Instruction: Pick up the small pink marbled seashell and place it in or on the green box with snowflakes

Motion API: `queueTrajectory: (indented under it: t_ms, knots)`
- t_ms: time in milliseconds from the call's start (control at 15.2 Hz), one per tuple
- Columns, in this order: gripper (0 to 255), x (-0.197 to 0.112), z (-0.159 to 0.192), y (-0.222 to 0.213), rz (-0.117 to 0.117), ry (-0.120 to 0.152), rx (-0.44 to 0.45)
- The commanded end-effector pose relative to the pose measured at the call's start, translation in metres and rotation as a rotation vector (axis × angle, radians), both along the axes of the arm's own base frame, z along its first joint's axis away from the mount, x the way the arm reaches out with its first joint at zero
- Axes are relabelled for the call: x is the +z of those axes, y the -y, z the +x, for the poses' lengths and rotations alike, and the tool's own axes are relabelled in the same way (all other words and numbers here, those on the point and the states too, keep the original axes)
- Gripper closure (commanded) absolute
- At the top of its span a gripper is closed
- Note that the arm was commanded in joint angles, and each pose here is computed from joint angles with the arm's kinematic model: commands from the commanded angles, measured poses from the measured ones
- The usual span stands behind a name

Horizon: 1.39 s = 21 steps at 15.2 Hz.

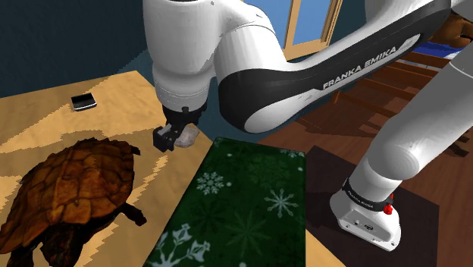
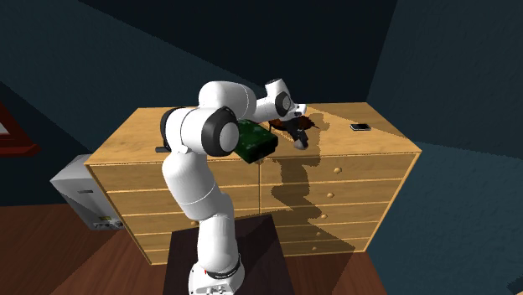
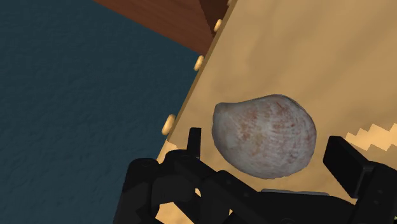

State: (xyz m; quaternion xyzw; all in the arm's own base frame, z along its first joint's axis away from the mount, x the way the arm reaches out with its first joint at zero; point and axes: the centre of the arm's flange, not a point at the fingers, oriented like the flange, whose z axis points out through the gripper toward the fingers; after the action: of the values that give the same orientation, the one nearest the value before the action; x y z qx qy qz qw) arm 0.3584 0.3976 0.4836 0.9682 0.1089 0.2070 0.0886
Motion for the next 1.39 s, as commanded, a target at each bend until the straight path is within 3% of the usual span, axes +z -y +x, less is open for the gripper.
queueTrajectory:
  t_ms: [0,594,1320]
  knots:
    - [255,0.000,0.000,0.000,0.000,0.000,0.000]
    - [255,0.000,0.000,0.000,0.000,0.000,0.000]
    - [255,0.058,0.000,0.000,0.000,0.000,0.000]
